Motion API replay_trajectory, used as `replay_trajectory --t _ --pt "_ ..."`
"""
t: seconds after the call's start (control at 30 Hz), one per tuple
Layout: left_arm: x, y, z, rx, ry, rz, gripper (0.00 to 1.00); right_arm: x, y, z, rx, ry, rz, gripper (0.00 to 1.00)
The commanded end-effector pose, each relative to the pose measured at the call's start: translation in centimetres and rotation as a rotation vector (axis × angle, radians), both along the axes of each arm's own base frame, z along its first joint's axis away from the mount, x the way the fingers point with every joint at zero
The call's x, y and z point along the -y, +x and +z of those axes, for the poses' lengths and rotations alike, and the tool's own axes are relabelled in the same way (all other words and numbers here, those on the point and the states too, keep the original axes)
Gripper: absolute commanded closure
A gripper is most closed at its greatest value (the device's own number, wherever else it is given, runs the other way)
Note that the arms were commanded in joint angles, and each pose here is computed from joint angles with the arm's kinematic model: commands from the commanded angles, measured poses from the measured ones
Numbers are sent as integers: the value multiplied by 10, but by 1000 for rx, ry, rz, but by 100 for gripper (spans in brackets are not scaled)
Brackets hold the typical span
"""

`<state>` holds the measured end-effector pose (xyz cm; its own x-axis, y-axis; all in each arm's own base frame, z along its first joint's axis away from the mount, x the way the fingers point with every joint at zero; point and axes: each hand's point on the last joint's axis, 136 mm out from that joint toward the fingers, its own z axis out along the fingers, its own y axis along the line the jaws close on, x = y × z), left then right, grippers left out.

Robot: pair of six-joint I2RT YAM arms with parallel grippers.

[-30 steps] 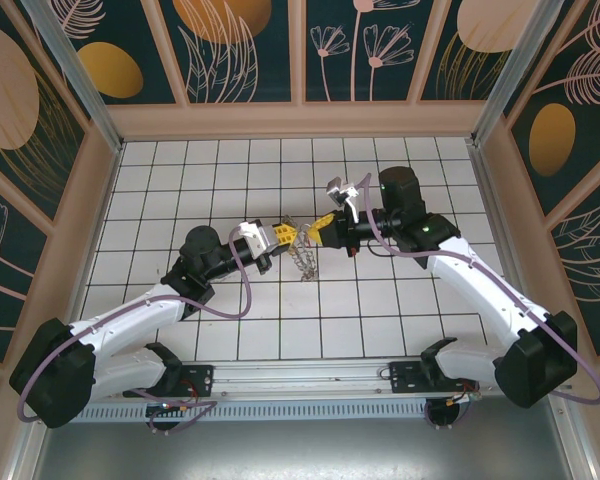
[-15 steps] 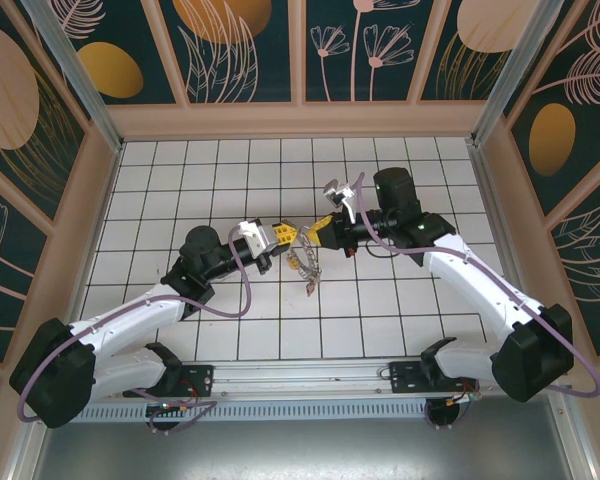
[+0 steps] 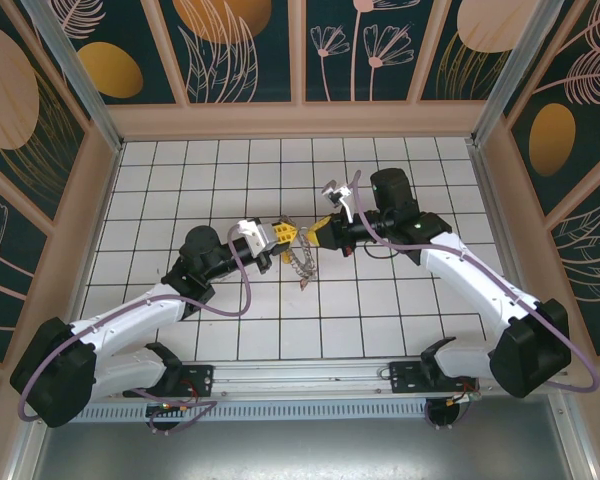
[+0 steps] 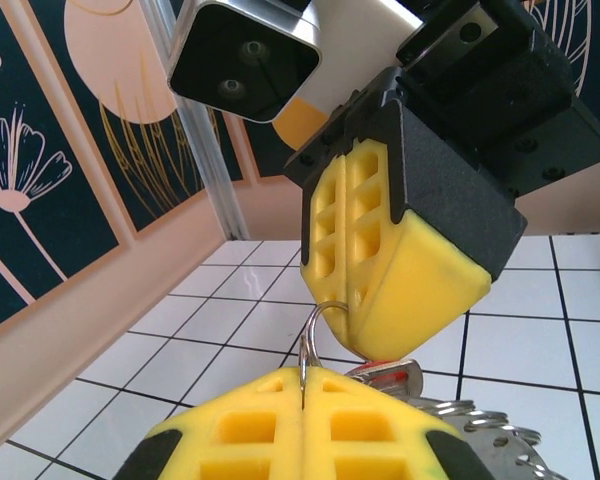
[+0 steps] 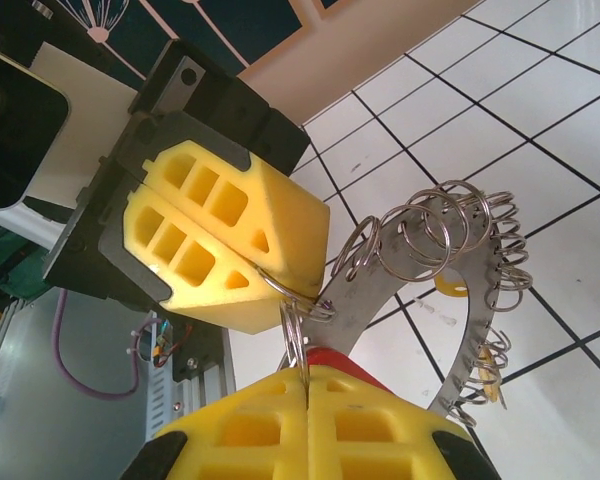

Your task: Put the keys on the keyring

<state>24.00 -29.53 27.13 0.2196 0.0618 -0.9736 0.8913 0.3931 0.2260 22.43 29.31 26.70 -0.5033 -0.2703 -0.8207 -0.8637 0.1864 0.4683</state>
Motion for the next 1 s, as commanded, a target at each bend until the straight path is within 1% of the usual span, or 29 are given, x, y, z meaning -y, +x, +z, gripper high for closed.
replay_trajectory --t 0.0,0.2,0.53,0.97 --pt "0 -9 49 113 -123 -34 100 -1 1 -6 -24 -3 -13 100" --pt "3 -13 49 118 -139 -66 100 0 5 -7 -65 7 -14 100" --pt "1 -14 52 113 -194 -70 100 2 5 -12 -166 11 21 100" --pt "-2 -16 53 73 -266 -80 100 8 8 -14 -250 36 31 100"
